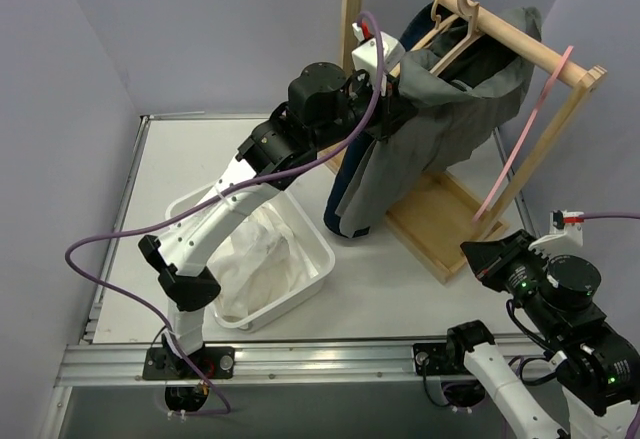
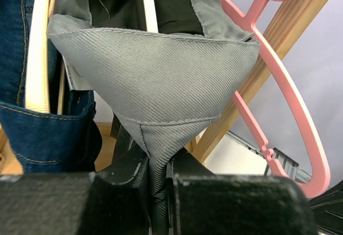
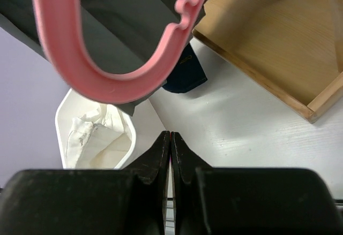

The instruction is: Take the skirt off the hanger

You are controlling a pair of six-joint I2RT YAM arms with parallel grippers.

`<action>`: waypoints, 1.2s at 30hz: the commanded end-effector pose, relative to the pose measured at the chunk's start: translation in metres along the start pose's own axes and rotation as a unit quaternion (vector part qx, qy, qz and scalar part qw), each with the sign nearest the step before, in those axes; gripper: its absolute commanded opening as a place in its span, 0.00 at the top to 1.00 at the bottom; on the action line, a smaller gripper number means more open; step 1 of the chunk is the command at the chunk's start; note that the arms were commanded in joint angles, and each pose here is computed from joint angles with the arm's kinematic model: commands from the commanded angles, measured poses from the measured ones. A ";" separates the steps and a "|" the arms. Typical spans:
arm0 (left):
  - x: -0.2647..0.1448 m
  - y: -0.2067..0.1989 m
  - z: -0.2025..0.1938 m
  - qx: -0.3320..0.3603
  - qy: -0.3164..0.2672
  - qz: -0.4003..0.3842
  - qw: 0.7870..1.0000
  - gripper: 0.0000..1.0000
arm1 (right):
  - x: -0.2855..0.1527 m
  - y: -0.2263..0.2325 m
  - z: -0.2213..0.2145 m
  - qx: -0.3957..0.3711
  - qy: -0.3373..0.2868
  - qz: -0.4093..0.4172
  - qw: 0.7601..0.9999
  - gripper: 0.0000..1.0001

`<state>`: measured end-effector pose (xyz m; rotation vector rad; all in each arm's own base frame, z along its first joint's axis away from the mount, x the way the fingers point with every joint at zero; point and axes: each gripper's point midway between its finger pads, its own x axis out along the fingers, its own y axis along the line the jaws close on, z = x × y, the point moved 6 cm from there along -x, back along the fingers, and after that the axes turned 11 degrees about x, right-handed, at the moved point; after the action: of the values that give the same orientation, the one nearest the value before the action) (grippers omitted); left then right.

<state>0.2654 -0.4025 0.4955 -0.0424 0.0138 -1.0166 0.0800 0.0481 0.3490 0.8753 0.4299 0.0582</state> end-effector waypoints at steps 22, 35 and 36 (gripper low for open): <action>-0.109 -0.017 -0.021 0.004 0.013 -0.033 0.999 0.98 | -0.001 0.009 0.008 -0.041 0.001 0.010 0.999 0.92; -0.177 -0.025 -0.087 0.002 0.146 -0.052 0.988 0.98 | -0.019 0.079 0.023 -0.086 0.037 0.181 0.979 0.64; -0.181 -0.026 -0.089 0.003 0.152 -0.053 0.987 0.98 | -0.018 0.085 0.022 -0.076 0.049 0.198 0.976 0.65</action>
<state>0.1610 -0.2745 0.3767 0.1502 0.4015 -1.0633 0.0717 0.0607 0.4102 0.7880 0.3316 0.3074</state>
